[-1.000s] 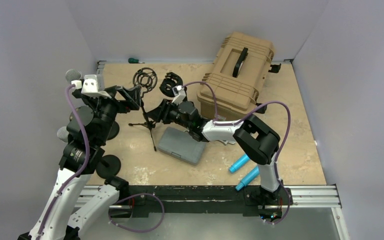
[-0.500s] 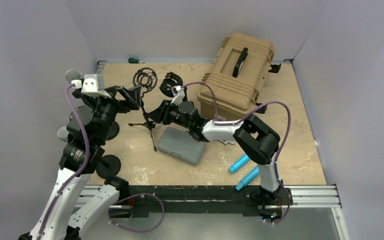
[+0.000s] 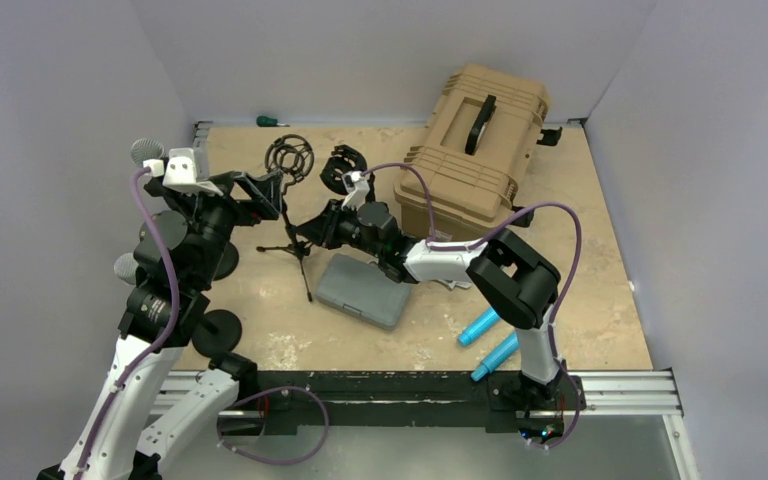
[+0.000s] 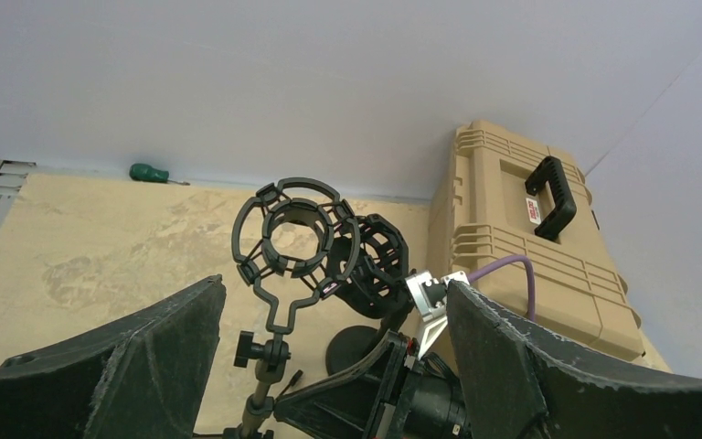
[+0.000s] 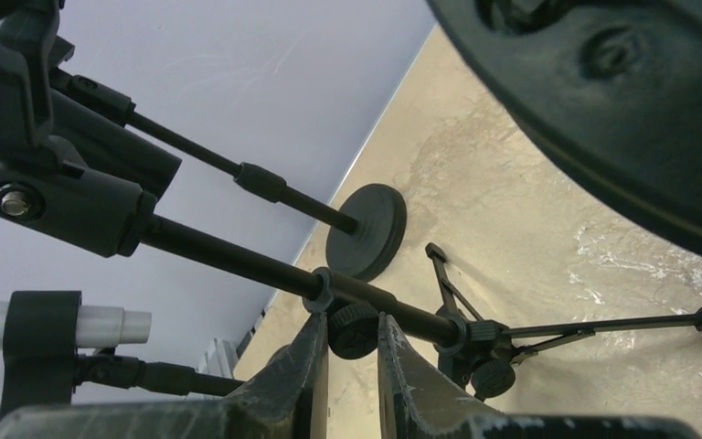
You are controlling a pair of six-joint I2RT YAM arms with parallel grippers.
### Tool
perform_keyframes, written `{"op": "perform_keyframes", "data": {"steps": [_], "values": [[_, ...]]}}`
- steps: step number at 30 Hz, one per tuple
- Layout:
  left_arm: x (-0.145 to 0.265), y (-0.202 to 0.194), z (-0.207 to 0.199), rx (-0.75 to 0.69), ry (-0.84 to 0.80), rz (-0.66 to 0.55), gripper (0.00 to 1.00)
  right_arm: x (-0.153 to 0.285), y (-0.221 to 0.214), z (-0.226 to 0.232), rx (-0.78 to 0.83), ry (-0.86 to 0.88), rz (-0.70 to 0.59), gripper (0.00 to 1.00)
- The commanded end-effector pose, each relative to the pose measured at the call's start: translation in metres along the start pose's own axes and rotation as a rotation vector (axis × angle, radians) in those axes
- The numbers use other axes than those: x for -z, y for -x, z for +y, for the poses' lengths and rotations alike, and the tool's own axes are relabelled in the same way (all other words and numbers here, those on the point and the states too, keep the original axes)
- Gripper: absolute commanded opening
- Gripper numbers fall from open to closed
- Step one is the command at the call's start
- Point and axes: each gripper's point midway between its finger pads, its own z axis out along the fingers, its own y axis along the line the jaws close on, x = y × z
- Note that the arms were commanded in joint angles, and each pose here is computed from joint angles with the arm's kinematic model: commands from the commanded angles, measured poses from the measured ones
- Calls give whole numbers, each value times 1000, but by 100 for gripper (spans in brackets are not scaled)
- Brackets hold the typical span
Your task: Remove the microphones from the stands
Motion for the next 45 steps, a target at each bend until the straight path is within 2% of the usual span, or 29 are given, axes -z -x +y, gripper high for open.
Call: {"op": "perform_keyframes", "data": {"steps": [1,9,16,25,27,30,31,32,35,36,41,45], "values": [[2,17,-5,23,-17,-36,88,-3,12,-5,70,-14,-52,0],[2,17,-5,25,-17,-38,88,-2,1,-2,291,-77,-90,0],[1,16,-5,25,-17,-36,88,4,3,-16,528,-208,-132,0],[-1,15,-5,25,-16,-31,88,16,17,7,891,-331,-163,0],[-1,14,-5,26,-16,-29,88,18,22,15,930,-353,-171,0],[-2,13,-5,25,-17,-24,88,16,31,23,812,-320,-163,0],[-3,13,-5,26,-16,-24,88,14,32,25,748,-284,-140,5],[-2,13,-5,27,-17,-25,88,13,31,28,690,-244,-124,18],[-3,12,-5,30,-18,-22,88,11,28,44,506,-101,-87,46],[-3,12,-5,31,-19,-22,88,9,30,44,457,-79,-76,50],[-4,11,-5,33,-22,-18,88,-2,33,38,324,22,22,60],[-2,13,-5,32,-21,-23,88,-9,38,32,304,71,75,60]]}}
